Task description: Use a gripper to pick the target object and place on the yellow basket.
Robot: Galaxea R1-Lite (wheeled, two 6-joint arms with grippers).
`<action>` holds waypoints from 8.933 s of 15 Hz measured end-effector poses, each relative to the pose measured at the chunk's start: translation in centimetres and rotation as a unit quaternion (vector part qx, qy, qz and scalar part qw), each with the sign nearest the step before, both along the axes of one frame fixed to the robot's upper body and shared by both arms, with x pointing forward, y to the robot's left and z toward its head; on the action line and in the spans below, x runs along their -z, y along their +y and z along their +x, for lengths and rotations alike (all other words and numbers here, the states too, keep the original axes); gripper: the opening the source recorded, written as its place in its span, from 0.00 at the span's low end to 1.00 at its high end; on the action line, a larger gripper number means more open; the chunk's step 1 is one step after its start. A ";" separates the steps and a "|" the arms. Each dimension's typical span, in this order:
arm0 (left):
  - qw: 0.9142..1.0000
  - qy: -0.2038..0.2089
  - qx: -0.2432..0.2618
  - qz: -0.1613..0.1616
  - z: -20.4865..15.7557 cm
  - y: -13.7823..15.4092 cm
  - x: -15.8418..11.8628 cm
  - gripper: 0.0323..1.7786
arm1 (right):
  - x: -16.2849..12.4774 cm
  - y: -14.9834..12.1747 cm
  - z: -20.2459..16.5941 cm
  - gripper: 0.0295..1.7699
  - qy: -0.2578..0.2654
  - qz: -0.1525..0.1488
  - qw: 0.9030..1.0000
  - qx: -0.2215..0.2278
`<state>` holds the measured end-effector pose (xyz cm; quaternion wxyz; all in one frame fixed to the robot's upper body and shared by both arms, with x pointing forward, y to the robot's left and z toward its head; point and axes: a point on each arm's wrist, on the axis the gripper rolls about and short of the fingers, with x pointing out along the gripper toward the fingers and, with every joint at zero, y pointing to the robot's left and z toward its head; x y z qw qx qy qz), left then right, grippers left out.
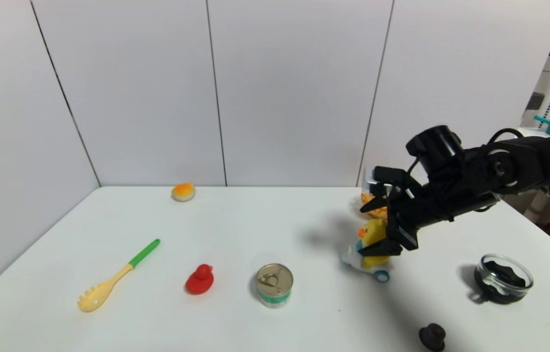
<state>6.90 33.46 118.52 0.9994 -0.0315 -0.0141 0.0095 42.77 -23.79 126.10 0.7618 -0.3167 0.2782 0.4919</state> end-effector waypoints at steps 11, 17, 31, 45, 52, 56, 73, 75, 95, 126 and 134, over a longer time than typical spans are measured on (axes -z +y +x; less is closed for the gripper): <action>1.000 0.000 -0.001 0.000 0.0 0.0 0.0 0.95 | 1.8 0.3 1.0 0.96 0.023 -0.008 1.000 0.001; 1.000 0.000 0.000 0.000 0.0 0.0 0.0 0.95 | 2.1 0.3 1.1 0.96 0.027 -0.008 1.000 0.000; 1.000 0.000 0.000 0.000 0.0 0.0 0.0 0.95 | 2.3 0.2 1.3 0.51 0.023 -0.013 1.000 -0.005; 1.000 0.000 0.000 0.000 0.0 0.0 0.0 0.95 | -10.2 -2.9 3.3 0.51 -0.119 0.115 0.981 0.097; 1.000 0.000 0.000 0.000 0.0 0.0 0.0 0.95 | -8.1 -8.3 6.4 0.51 -0.233 0.071 0.968 -0.055; 1.000 0.000 0.000 0.000 0.0 0.0 0.0 0.95 | -4.7 -10.6 8.1 0.51 -0.286 -0.002 0.950 -0.128; 1.000 0.000 0.000 0.000 0.0 0.0 0.0 0.95 | 1.2 -10.9 10.9 0.75 -0.240 -0.045 0.960 -0.137; 1.000 0.000 0.000 0.000 0.0 0.0 0.0 0.95 | 0.6 -10.7 10.7 0.80 -0.235 -0.037 0.963 -0.127; 1.000 0.000 0.000 0.000 0.0 0.0 0.0 0.95 | -18.6 -6.9 -10.5 0.95 -0.067 0.251 0.935 0.243; 1.000 0.000 0.000 0.000 0.0 0.0 0.0 0.95 | 7.3 -9.9 -35.9 0.96 -0.301 0.324 0.752 0.489; 1.000 0.000 0.000 0.000 0.0 0.0 0.0 0.95 | 7.4 -9.9 -35.9 0.96 -0.301 0.324 0.752 0.489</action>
